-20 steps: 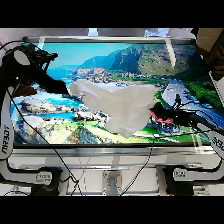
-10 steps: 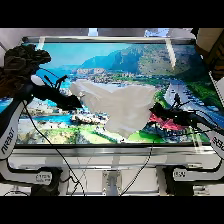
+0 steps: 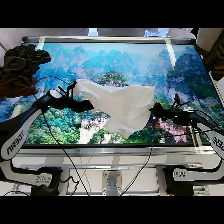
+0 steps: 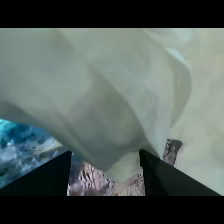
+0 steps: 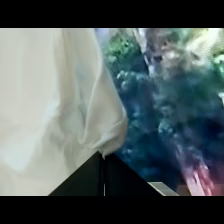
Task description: Fold the shirts.
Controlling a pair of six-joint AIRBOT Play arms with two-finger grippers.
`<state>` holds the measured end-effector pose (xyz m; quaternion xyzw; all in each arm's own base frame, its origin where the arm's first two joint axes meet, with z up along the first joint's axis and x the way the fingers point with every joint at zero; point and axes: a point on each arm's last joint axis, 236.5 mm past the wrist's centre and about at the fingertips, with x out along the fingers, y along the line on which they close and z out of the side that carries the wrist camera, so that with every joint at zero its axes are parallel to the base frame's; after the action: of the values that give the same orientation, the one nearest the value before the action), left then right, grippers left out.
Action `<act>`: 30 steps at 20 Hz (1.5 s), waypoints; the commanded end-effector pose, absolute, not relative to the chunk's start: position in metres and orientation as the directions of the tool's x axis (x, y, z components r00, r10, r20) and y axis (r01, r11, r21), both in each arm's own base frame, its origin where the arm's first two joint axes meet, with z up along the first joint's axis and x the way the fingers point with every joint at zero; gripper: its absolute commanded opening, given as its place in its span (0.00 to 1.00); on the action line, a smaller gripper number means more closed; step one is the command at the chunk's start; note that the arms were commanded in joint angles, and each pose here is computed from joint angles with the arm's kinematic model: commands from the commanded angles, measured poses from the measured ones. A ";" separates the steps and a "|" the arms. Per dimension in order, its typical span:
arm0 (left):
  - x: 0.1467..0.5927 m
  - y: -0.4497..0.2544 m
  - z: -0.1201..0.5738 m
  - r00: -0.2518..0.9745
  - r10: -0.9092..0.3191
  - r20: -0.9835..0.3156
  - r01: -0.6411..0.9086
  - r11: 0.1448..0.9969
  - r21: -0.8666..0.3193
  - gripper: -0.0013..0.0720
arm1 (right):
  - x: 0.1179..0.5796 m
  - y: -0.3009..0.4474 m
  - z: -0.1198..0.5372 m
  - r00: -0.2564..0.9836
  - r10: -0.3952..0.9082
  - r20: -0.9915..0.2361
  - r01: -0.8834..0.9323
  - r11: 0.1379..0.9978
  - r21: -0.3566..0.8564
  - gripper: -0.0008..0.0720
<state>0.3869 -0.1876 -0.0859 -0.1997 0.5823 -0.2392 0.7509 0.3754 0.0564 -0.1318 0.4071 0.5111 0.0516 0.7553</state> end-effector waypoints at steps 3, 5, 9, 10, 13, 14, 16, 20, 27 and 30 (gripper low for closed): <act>0.398 -0.214 -0.100 0.240 -0.647 -0.724 0.023 0.749 -0.662 0.45 | 0.375 0.058 -0.131 0.470 0.500 -0.728 0.337 0.661 0.671 0.04; 0.400 -0.225 -0.087 0.246 -0.698 -0.673 0.071 0.705 -0.706 0.13 | 0.375 0.058 -0.131 0.470 0.500 -0.728 0.336 0.661 0.671 0.04; 0.417 -0.246 -0.049 0.293 -0.780 -0.553 0.122 0.604 -0.788 0.04 | 0.376 0.062 -0.128 0.472 0.517 -0.714 0.334 0.645 0.688 0.04; 0.420 -0.252 -0.033 0.292 -0.805 -0.517 0.157 0.573 -0.804 0.04 | 0.379 0.064 -0.124 0.485 0.525 -0.700 0.323 0.636 0.701 0.04; 0.437 -0.261 0.030 0.316 -0.846 -0.431 0.292 0.518 -0.804 0.04 | 0.407 0.072 -0.084 0.561 0.571 -0.599 0.189 0.617 0.764 0.04; 0.448 -0.258 0.057 0.351 -0.847 -0.400 0.340 0.513 -0.788 0.04 | 0.419 0.071 -0.066 0.590 0.571 -0.570 0.144 0.620 0.771 0.04; 0.472 -0.237 0.125 0.445 -0.837 -0.319 0.435 0.513 -0.740 0.04 | 0.446 0.060 -0.021 0.664 0.544 -0.513 0.056 0.648 0.760 0.04; 0.494 -0.150 0.250 0.631 -0.758 -0.168 0.529 0.578 -0.622 0.04 | 0.478 0.017 0.087 0.805 0.458 -0.377 -0.086 0.719 0.689 0.04; 0.426 -0.075 0.403 0.748 -0.663 0.018 0.600 0.664 -0.447 0.04 | 0.426 -0.010 0.315 0.934 0.355 -0.045 -0.299 0.843 0.448 0.04; 0.390 -0.066 0.473 0.818 -0.559 0.134 0.572 0.770 -0.282 0.04 | 0.376 -0.031 0.418 0.980 0.149 0.134 -0.179 0.951 0.254 0.03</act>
<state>0.4261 -0.0776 0.4115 -0.2036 0.0565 -0.3372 0.9174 0.4237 -0.0157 0.3273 0.2004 0.0462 0.1477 0.9674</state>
